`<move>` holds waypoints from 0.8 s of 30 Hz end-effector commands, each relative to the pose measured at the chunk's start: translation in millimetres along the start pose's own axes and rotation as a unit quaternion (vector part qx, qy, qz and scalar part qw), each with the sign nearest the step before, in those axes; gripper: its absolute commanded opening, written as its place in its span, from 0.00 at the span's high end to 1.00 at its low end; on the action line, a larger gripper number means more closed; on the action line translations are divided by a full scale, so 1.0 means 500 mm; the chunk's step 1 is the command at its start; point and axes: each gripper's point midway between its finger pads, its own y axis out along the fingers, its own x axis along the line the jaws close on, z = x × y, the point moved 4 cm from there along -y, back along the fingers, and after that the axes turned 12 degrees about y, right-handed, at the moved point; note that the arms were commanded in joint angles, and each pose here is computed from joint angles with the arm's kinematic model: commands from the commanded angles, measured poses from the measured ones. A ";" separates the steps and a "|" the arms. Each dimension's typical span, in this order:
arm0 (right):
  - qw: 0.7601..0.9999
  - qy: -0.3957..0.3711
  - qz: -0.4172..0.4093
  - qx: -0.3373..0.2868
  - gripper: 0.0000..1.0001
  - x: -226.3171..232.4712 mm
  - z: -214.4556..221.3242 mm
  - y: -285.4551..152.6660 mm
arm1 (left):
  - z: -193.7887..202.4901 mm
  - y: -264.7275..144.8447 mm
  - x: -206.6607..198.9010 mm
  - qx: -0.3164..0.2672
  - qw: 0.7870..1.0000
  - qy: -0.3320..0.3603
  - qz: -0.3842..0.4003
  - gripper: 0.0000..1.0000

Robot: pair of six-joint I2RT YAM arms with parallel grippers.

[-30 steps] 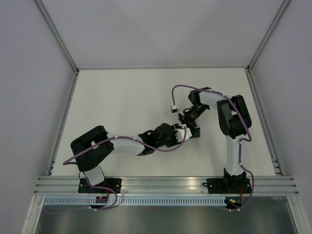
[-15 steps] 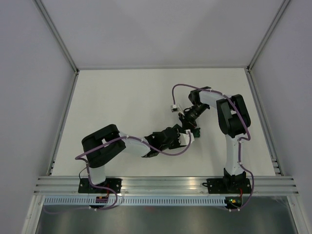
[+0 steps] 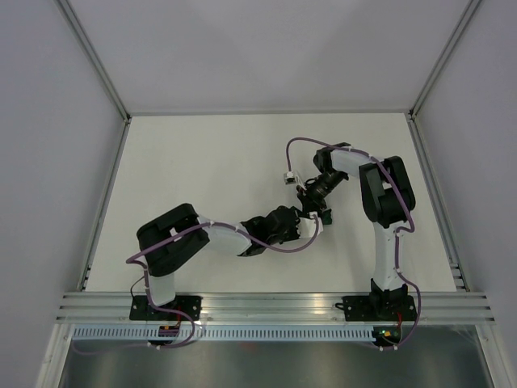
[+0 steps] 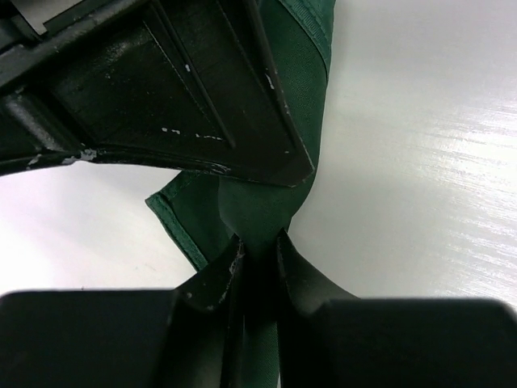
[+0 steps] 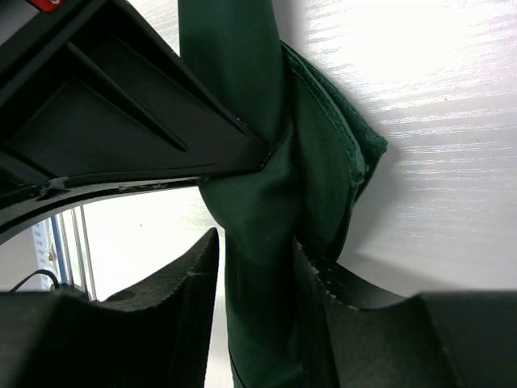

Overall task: Fold the napkin, place the utensils inside, and roll it up
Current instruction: Roll the napkin at the center of the board.

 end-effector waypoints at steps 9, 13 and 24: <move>0.992 -0.030 0.112 -0.049 0.43 -0.020 -0.050 -0.085 | 0.028 0.005 -0.036 0.021 0.995 -0.039 0.084 0.98; 0.986 -0.018 0.134 -0.100 0.41 -0.013 -0.072 -0.131 | 0.029 0.004 -0.038 0.015 0.993 -0.058 0.105 0.98; 0.936 0.002 0.187 -0.300 0.41 0.028 -0.070 -0.283 | 0.040 0.006 -0.026 0.025 0.968 -0.154 0.195 0.98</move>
